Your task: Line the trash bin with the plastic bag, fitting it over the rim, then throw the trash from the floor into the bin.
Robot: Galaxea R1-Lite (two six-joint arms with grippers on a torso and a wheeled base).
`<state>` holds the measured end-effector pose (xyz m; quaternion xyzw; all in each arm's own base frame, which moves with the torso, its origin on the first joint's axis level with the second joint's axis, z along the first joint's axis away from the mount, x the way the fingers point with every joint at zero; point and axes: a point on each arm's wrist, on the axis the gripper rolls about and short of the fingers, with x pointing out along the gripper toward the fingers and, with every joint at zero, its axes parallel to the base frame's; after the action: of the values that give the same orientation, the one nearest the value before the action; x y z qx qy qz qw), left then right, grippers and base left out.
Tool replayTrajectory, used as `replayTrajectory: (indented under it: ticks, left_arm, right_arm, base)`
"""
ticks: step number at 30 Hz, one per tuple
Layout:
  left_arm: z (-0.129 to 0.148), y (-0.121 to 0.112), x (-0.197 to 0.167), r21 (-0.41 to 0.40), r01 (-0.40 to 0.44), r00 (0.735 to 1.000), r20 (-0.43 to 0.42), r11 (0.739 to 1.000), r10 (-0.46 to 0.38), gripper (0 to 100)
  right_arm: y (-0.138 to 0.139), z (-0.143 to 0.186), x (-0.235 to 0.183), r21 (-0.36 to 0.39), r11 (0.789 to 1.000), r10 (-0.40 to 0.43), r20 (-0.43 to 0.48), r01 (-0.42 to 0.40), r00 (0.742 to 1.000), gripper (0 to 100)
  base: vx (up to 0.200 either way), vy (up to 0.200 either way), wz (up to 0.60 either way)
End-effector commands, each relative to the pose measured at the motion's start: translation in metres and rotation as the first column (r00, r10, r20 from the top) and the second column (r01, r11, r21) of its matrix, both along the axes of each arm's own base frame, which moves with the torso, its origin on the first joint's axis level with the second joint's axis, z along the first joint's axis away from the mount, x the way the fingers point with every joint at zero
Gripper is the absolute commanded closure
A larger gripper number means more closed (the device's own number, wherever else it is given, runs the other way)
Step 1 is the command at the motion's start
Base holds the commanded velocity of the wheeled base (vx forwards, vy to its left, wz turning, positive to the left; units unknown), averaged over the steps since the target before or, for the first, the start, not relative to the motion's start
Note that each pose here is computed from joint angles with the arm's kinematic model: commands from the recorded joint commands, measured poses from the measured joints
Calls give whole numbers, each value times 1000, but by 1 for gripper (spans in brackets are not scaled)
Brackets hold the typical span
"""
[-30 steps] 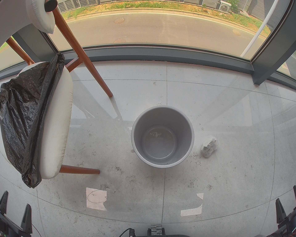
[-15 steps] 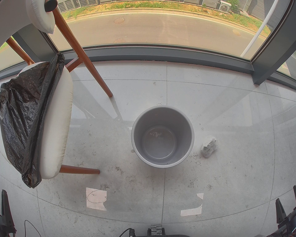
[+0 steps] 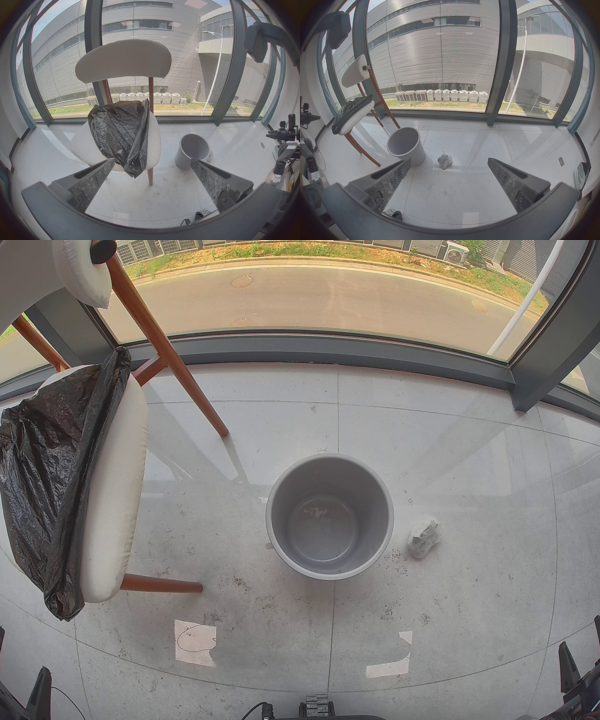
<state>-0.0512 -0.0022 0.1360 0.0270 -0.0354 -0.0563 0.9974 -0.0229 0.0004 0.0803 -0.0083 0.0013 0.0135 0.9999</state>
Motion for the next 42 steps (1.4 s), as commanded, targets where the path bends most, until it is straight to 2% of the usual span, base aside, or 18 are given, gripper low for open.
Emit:
replayTrajectory:
  ticks: [1,10,19,25,33,42]
  left_arm:
    - [58,0,24,-2,-5,997,71,1000,6,0]
    - [95,0,69,26,-17,999,-45,1000,18,0]
    - [96,-2,109,-12,61,978,-200,998,-62,0]
    - [94,-3,138,25,103,960,-266,994,-92,0]
    - [101,3,182,14,128,971,-207,992,-123,0]
    - [127,35,201,-7,292,946,-145,956,-290,0]
  right_arm:
    - [0,-5,0,0,1000,1,-6,-1,1000,0]
    - [0,-5,0,0,1000,1,-6,-1,1000,0]
    - [0,-5,0,0,1000,1,-6,-1,1000,0]
    - [0,-5,0,0,1000,1,-6,-1,1000,0]
    - [0,-5,0,0,1000,1,-6,-1,1000,0]
    - [0,-5,0,0,1000,1,-6,-1,1000,0]
  base:
    - [0,0,0]
    - [0,0,0]
    - [0,0,0]
    - [0,0,0]
    - [0,0,0]
    - [0,0,0]
